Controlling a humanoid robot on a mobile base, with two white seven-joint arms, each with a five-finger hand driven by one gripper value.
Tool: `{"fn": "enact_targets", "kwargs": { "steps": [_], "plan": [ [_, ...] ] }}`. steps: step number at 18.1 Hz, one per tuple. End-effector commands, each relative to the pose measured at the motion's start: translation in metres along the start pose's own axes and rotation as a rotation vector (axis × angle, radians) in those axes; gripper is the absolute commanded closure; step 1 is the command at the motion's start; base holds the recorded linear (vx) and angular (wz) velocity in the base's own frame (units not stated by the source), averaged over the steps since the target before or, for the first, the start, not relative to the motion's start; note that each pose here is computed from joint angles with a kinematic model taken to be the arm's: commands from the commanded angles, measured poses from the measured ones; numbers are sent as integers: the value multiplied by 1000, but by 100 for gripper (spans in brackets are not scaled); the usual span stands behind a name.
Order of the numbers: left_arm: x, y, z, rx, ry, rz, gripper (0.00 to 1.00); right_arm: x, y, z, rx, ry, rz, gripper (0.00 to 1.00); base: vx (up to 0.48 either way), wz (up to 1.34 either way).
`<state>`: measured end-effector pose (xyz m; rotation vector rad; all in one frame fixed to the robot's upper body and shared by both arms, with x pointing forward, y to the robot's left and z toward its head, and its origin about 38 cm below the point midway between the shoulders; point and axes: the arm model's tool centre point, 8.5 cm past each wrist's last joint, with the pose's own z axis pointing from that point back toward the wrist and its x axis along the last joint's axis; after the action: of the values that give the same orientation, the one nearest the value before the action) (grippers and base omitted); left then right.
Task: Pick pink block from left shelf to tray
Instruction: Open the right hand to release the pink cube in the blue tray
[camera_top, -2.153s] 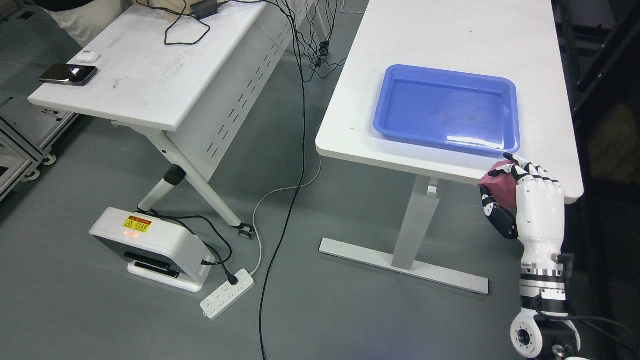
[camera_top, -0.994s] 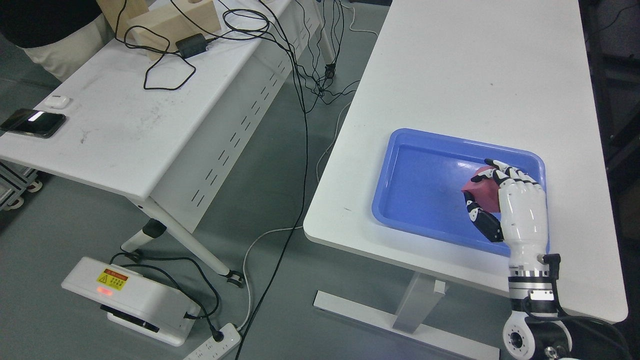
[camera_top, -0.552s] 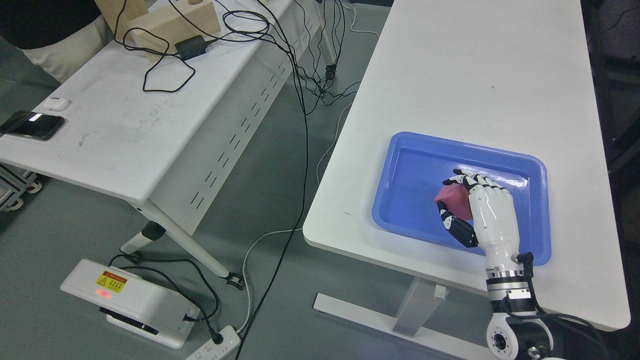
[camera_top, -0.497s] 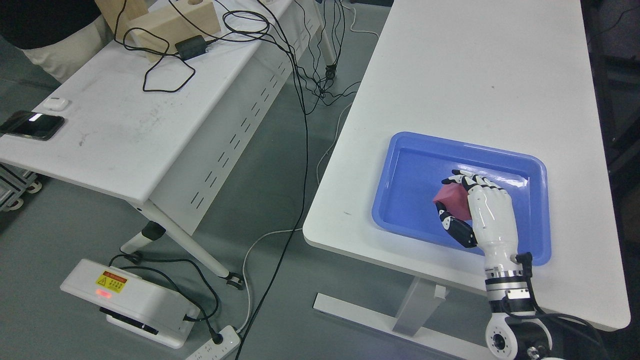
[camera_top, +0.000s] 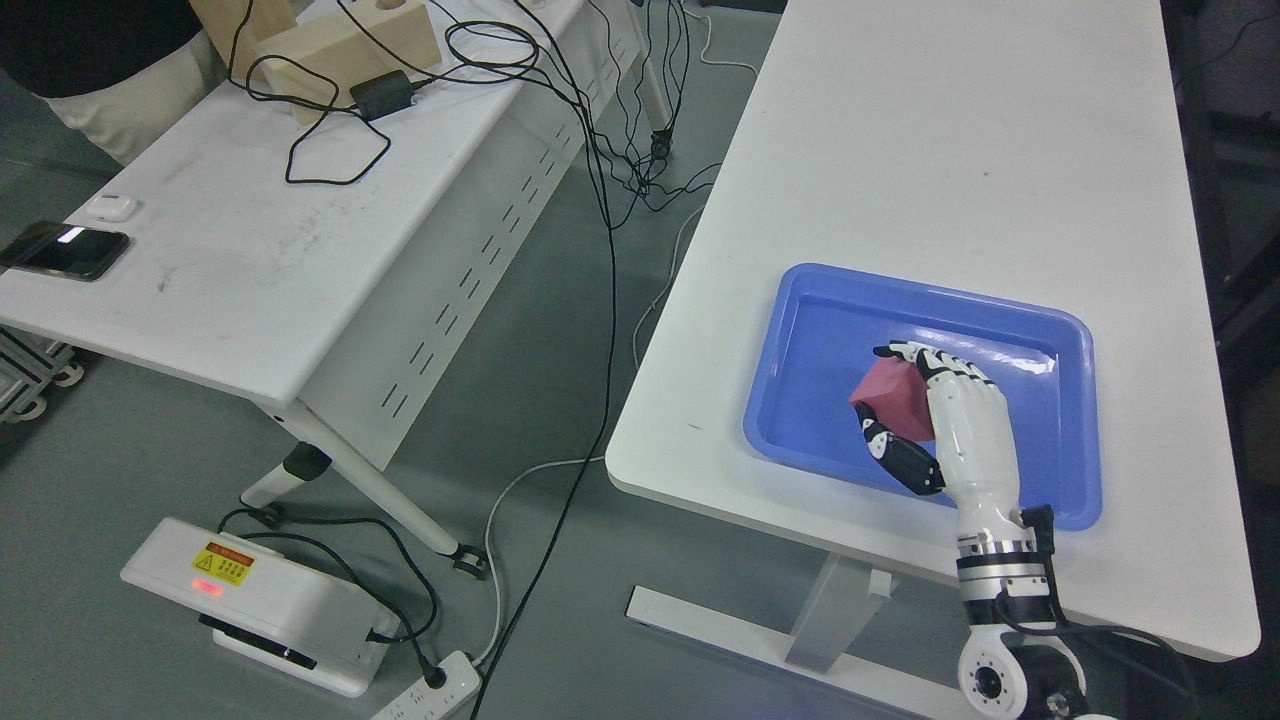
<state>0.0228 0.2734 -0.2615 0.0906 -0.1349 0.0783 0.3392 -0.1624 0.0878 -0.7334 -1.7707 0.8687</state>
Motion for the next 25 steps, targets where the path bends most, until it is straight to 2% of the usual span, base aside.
{"fn": "enact_targets", "kwargs": {
  "steps": [1,3,6,8,13,17,22,25],
  "plan": [
    [8,11,-1,17,-13,-4,0,-4,-3,-1,-8,19,-31,52,0,0],
    [9,11,-1,17,-14,-4,0,-8,-6,-2,-20,28,-30,49,0,0],
    [8,11,-1,17,-13,-4,0,-12,-10,-2,-34,47,-83,39,0,0],
    [8,11,-1,17,-13,-4,0,-13,-11,-2,-42,55,-120,31,0,0],
    [8,11,-1,17,-13,-4,0,-17,-12,-2,-57,78,-215,2,3,0],
    [9,11,-1,17,-14,-4,0,-24,-18,-2,-80,112,-263,1,28,0],
    [8,11,-1,17,-13,-4,0,-51,-34,1,-172,218,-518,1,18,0],
    [8,11,-1,17,-13,-4,0,-64,-41,4,-206,265,-560,1,-29,-7]
  ]
}}
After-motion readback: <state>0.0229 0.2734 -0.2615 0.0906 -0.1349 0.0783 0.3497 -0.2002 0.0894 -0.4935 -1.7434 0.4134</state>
